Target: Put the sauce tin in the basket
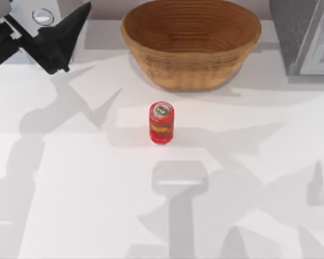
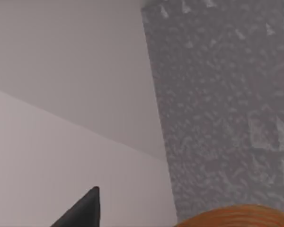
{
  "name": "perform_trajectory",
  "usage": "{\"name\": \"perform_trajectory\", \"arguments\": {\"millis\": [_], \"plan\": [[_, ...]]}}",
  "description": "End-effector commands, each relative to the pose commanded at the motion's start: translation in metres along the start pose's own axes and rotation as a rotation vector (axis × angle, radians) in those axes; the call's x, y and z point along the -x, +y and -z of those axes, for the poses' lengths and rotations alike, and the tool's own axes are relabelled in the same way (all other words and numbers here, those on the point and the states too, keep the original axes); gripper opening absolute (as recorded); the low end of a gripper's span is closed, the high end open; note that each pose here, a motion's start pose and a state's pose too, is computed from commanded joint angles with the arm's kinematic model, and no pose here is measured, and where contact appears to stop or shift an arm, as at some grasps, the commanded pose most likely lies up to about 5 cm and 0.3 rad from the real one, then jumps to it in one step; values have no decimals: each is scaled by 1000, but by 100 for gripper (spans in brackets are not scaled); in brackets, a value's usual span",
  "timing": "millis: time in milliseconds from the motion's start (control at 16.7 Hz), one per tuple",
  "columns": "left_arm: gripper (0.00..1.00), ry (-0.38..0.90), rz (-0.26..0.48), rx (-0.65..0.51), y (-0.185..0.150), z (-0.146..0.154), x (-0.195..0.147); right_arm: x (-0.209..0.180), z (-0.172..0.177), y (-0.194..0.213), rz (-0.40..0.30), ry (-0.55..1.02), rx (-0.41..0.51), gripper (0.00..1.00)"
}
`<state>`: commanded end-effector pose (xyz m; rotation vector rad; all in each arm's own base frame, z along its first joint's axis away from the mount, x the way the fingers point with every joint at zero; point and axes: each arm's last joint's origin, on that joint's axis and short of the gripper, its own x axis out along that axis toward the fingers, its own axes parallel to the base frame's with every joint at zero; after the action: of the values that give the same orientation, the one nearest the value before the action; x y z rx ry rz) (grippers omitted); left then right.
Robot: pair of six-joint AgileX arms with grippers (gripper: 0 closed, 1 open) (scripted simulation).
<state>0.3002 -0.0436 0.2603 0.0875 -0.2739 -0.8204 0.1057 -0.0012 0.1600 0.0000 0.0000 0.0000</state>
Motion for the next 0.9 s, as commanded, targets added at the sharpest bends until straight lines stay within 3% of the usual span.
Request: {"name": "perform_trajectory", "arguments": {"millis": [360, 900], "plan": [[100, 13, 182, 4, 19, 64, -32, 0, 0, 0, 0, 0, 0, 100], [100, 98, 476, 125, 9, 202, -41, 0, 0, 0, 0, 0, 0, 100]]}}
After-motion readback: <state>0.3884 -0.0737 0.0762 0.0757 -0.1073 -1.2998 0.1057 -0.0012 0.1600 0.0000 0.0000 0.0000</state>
